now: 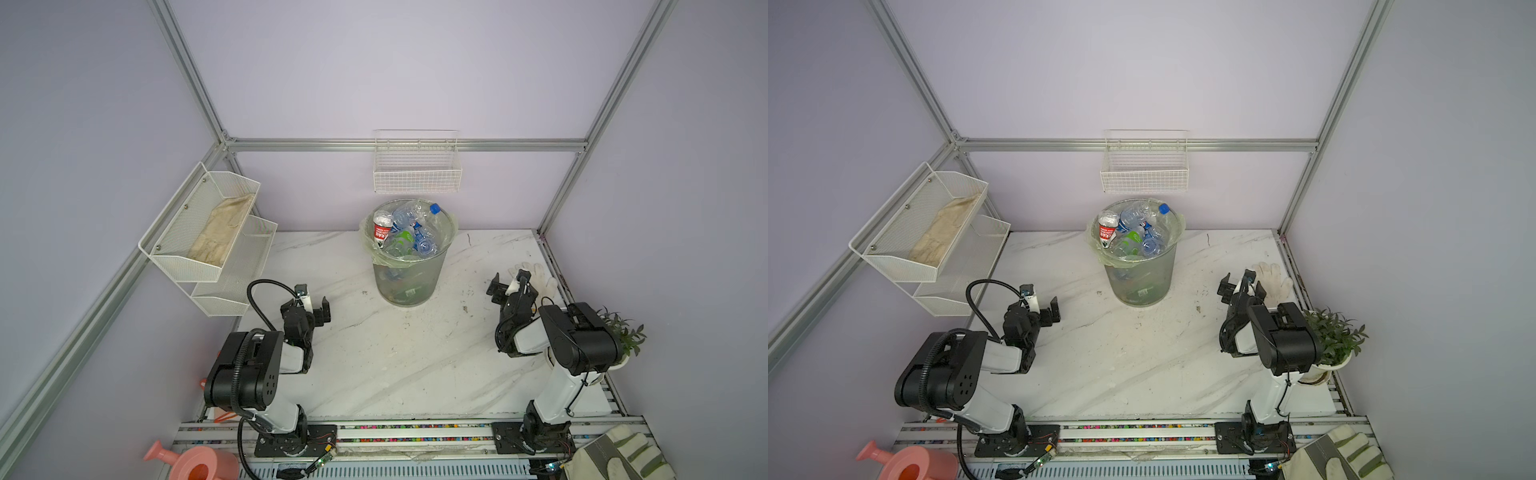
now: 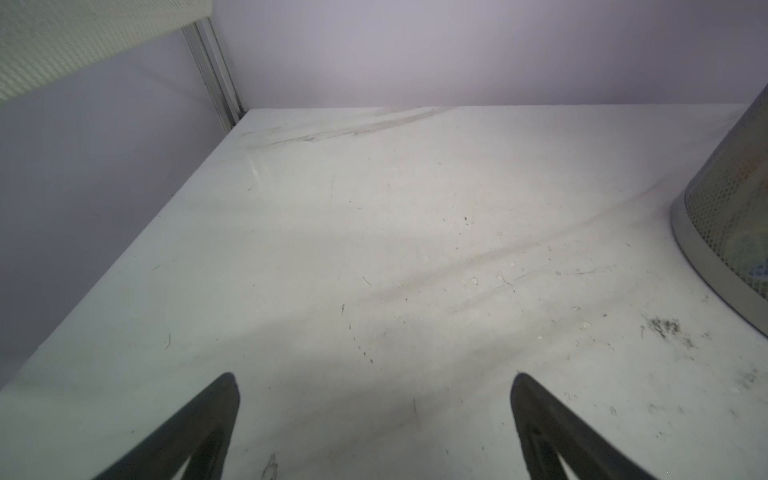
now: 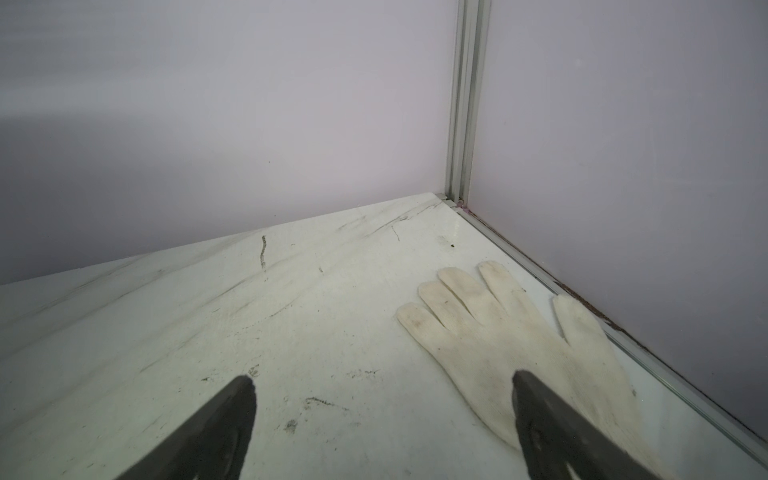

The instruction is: Throw the plastic bottles in the bin

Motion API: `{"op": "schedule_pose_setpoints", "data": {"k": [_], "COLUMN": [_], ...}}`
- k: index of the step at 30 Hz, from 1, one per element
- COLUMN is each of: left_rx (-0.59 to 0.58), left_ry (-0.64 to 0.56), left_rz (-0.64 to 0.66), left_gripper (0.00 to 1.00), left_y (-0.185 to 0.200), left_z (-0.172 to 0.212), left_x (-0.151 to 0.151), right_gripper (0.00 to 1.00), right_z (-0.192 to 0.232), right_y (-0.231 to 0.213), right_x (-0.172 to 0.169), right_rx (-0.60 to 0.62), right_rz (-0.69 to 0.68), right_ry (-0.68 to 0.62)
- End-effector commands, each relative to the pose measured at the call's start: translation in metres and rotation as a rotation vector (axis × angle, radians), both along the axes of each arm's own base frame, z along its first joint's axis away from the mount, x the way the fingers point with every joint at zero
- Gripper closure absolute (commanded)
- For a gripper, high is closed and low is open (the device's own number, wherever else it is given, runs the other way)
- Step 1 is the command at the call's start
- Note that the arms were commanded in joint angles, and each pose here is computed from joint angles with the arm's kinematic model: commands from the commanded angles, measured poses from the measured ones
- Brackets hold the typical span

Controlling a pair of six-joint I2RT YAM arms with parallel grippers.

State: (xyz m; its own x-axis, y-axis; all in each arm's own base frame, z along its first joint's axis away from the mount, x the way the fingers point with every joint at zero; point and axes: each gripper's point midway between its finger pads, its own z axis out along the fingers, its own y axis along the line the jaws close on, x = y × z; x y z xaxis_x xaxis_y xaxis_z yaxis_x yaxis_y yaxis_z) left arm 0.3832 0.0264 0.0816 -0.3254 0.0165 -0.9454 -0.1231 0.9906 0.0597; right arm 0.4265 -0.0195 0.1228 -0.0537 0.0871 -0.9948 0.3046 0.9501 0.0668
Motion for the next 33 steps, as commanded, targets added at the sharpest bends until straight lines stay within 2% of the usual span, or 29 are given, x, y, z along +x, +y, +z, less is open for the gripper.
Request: {"op": "schedule_pose_setpoints", "data": {"k": [1, 3, 5, 8, 13, 33], "left_rx": [0.009, 0.008, 0.006, 0.006, 0.007, 0.013], "left_ry": [-0.069, -0.07, -0.07, -0.073, -0.078, -0.089], "left_rz": [-0.039, -0.039, -0.039, -0.039, -0.043, -0.049], "left_gripper": [0.0, 0.0, 0.0, 0.0, 0.0, 0.0], "left_y": [-0.003, -0.003, -0.003, -0.002, -0.003, -0.004], "left_z": [0.029, 0.03, 0.03, 0.031, 0.031, 0.033], "left_x": [0.021, 0.022, 0.022, 0.021, 0.02, 0.019], "right_gripper": [0.02, 0.02, 0.03, 0.02, 0.03, 0.03], "right_z": [0.015, 0.016, 0.018, 0.022, 0.012, 0.014], "right_y": [-0.001, 0.004, 0.024, 0.036, 0.035, 0.034], "right_x": [0.0, 0.001, 0.001, -0.007, 0.007, 0.007], "right_rx": [0.006, -0.004, -0.05, -0.08, -0.036, -0.039], "right_rz": [-0.013, 0.006, 0.099, 0.169, 0.177, 0.18], "right_ry": [-0.047, -0.046, -0.046, -0.081, -0.023, -0.028]}}
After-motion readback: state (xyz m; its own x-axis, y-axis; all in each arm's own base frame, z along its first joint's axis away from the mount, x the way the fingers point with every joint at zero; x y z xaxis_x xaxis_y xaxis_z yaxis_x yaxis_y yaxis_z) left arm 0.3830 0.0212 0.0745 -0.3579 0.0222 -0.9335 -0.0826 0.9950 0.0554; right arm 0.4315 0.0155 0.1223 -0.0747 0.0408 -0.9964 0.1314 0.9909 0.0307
